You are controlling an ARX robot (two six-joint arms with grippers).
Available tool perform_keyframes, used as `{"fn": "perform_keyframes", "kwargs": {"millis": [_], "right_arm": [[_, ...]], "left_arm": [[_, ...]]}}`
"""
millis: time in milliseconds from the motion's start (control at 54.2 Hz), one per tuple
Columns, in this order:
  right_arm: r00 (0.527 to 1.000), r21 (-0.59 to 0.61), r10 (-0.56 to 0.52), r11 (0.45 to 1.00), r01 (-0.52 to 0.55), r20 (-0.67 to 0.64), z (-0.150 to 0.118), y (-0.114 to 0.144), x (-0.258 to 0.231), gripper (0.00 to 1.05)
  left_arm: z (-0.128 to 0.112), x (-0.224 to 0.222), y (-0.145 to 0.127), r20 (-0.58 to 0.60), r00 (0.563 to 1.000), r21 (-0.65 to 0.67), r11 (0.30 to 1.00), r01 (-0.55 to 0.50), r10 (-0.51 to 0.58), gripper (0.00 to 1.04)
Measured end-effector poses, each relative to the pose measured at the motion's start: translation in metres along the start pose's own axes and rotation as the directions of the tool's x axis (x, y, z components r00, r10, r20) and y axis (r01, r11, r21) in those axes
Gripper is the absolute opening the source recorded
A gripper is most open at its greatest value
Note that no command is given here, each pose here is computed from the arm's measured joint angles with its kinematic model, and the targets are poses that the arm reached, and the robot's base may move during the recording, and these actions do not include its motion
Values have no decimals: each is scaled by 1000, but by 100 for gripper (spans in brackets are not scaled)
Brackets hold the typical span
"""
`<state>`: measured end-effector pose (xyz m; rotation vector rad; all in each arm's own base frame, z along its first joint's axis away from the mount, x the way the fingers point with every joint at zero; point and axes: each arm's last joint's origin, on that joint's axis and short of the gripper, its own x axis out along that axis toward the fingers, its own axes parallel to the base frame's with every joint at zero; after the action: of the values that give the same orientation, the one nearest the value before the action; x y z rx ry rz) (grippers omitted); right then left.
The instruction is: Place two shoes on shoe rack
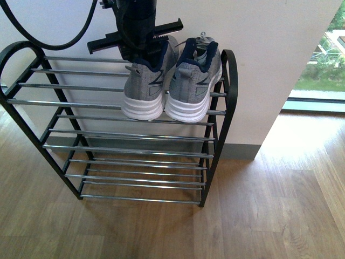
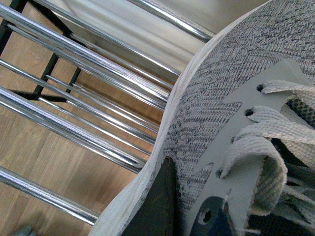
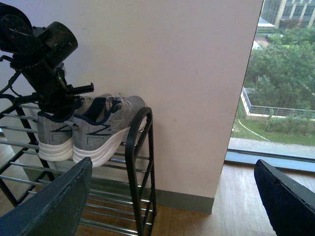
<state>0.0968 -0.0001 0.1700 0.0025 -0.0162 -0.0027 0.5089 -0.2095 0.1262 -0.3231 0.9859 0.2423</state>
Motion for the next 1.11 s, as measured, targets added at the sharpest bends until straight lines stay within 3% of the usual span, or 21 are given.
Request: {"fn": "perform_keyframes", "kwargs": {"millis": [185, 332, 480, 591, 683, 739, 812, 849, 905, 942, 960, 1034, 1108], "right_arm": [[1000, 0, 0, 1000, 0, 0, 0, 0, 0, 95], [1000, 0, 0, 1000, 0, 0, 0, 0, 0, 95], [1000, 0, 0, 1000, 0, 0, 0, 0, 0, 95], [1000, 0, 0, 1000, 0, 0, 0, 0, 0, 95], [1000, 0, 0, 1000, 0, 0, 0, 0, 0, 95], [1000, 0, 0, 1000, 0, 0, 0, 0, 0, 95], [1000, 0, -1, 1000, 1, 0, 0, 0, 0, 95], [1000, 0, 0, 1000, 0, 0, 0, 0, 0, 95], [1000, 0, 0, 1000, 0, 0, 0, 0, 0, 95], [1000, 0, 0, 1000, 0, 0, 0, 0, 0, 95], [1000, 0, 0, 1000, 0, 0, 0, 0, 0, 95], [1000, 0, 0, 1000, 0, 0, 0, 0, 0, 95], [1000, 0, 0, 1000, 0, 0, 0, 0, 0, 95]], "left_arm": [[-3, 3, 0, 12, 999, -61, 998, 32, -32, 5], [0, -3, 6, -21, 992, -189, 975, 119, -126, 30], [1, -58, 26, -46, 973, -333, 922, 198, -226, 64], [-7, -102, 42, -18, 983, -312, 935, 167, -181, 81], [-18, -141, 68, 88, 994, -232, 969, 85, -66, 97], [-24, -158, 86, 203, 979, -179, 983, 32, 5, 95], [-30, -169, 110, 355, 926, -49, 986, 157, -130, 85], [-36, -173, 127, 459, 865, 73, 979, 190, -203, 78], [-44, -174, 144, 556, 790, 154, 966, 206, -257, 71], [-50, -175, 155, 626, 726, 211, 958, 193, -284, 65], [-55, -176, 164, 677, 670, 252, 951, 177, -305, 61], [-67, -179, 182, 739, 588, 300, 942, 149, -329, 51], [-79, -184, 198, 767, 542, 332, 935, 123, -343, 40]]}}
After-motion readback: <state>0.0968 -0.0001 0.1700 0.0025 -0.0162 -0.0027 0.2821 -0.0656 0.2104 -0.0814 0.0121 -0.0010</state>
